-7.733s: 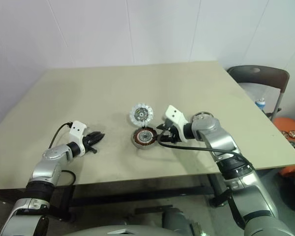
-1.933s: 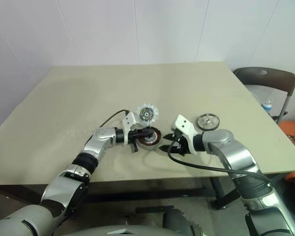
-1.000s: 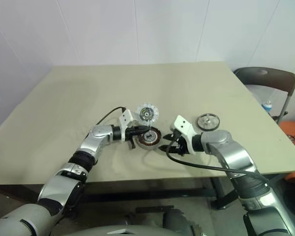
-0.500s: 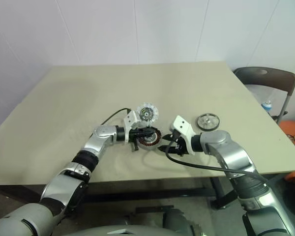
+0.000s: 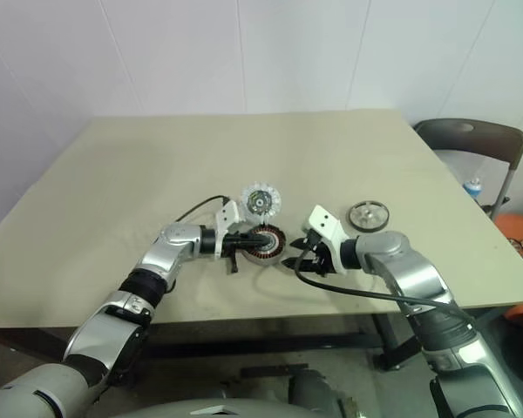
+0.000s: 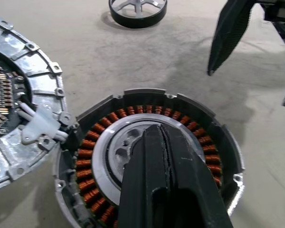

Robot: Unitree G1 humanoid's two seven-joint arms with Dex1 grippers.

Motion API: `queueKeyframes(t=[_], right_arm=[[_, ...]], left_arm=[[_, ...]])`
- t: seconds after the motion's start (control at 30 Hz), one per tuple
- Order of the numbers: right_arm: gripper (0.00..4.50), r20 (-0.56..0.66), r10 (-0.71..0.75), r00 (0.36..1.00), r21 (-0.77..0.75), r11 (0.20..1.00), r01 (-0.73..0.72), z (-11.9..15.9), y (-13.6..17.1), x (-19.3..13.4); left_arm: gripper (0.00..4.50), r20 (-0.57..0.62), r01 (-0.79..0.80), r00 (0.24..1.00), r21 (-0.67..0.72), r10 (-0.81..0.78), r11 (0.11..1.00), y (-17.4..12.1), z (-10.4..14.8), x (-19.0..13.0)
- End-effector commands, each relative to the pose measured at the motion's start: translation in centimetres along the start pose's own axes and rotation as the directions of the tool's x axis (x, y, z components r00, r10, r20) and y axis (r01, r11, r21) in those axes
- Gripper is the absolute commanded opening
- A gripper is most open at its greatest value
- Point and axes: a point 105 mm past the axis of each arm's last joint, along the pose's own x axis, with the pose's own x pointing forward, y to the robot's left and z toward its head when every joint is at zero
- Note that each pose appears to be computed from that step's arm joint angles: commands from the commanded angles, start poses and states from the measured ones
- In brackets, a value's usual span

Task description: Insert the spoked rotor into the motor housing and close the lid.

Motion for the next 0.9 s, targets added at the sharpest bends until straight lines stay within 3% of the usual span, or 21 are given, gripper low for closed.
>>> queueKeyframes(t=[0.03, 0.17, 0.33, 0.53, 0.9], right_arm=[[2.56, 0.032, -0.001, 0.999, -0.047, 0.999, 0.003, 1.4, -0.2, -0.1], [2.56, 0.030, -0.002, 1.000, -0.049, 0.999, 0.004, 1.4, -0.3, -0.1], [2.56, 0.034, 0.000, 0.999, -0.054, 0.999, 0.002, 1.5, -0.2, 0.0], [2.56, 0.031, -0.001, 1.000, -0.054, 0.999, 0.003, 1.4, -0.2, 0.1], [2.56, 0.032, -0.001, 0.999, -0.052, 0.999, 0.003, 1.4, -0.3, 0.3]], left_arm=[[0.04, -0.026, 0.047, 0.999, -0.020, -0.047, 0.999, -0.9, -0.6, 0.1], [0.04, -0.057, -0.003, 0.998, 0.009, 0.003, 1.000, -0.4, -1.1, 0.1], [0.04, -0.139, -0.200, 0.967, 0.114, 0.215, 0.973, 2.6, -2.2, -0.4], [0.04, -0.179, -0.227, 0.952, 0.130, 0.248, 0.965, 3.2, -3.1, -0.7], [0.04, -0.009, -0.191, 0.981, 0.117, 0.193, 0.975, 2.4, -0.2, 0.1]])
